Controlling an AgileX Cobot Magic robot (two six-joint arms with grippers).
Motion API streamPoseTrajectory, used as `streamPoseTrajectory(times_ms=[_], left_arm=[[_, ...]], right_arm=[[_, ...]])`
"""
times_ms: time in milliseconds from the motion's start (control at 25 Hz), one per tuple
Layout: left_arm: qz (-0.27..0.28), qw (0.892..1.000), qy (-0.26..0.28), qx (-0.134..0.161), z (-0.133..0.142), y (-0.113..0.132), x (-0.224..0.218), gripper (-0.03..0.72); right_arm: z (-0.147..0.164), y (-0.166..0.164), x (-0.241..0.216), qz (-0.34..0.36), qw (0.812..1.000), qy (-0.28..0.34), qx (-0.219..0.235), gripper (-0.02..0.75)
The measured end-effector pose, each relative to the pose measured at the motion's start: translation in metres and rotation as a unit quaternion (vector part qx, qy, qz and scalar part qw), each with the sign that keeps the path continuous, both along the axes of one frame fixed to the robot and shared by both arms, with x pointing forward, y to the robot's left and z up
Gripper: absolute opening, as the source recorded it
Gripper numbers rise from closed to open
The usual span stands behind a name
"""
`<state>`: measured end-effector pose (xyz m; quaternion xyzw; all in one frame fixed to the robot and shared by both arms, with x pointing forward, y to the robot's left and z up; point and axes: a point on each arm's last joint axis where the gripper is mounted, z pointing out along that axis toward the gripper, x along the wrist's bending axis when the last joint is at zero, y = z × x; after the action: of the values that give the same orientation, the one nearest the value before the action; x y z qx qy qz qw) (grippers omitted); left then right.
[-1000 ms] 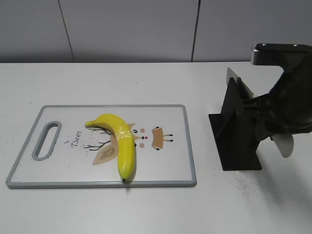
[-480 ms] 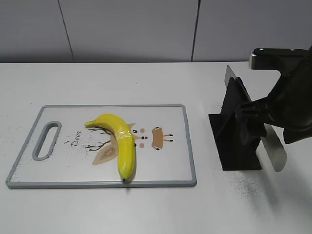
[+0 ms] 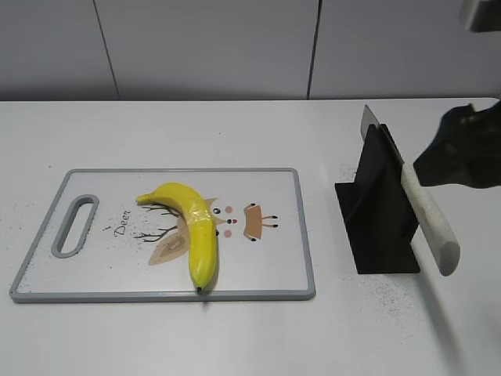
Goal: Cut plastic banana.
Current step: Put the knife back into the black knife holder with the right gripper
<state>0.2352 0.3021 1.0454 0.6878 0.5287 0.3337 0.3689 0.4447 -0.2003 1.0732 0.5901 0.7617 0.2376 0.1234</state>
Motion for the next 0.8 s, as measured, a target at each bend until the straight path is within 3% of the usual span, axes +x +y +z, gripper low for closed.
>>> streamPoseTrajectory(times_ms=[120, 280, 800], left_arm=[[0.000, 1.000, 0.000, 0.000, 0.000, 0.000, 0.000, 0.583], [0.000, 1.000, 0.000, 0.000, 0.000, 0.000, 0.000, 0.583], [0.000, 1.000, 0.000, 0.000, 0.000, 0.000, 0.000, 0.583]], right_arm=[[0.018, -0.012, -0.029, 0.051, 0.997, -0.056, 0.000, 0.619], [0.020, -0.032, -0.071, 0.084, 0.991, -0.108, -0.004, 0.572], [-0.010, -0.083, -0.178, 0.111, 0.973, -0.203, 0.007, 0.562]])
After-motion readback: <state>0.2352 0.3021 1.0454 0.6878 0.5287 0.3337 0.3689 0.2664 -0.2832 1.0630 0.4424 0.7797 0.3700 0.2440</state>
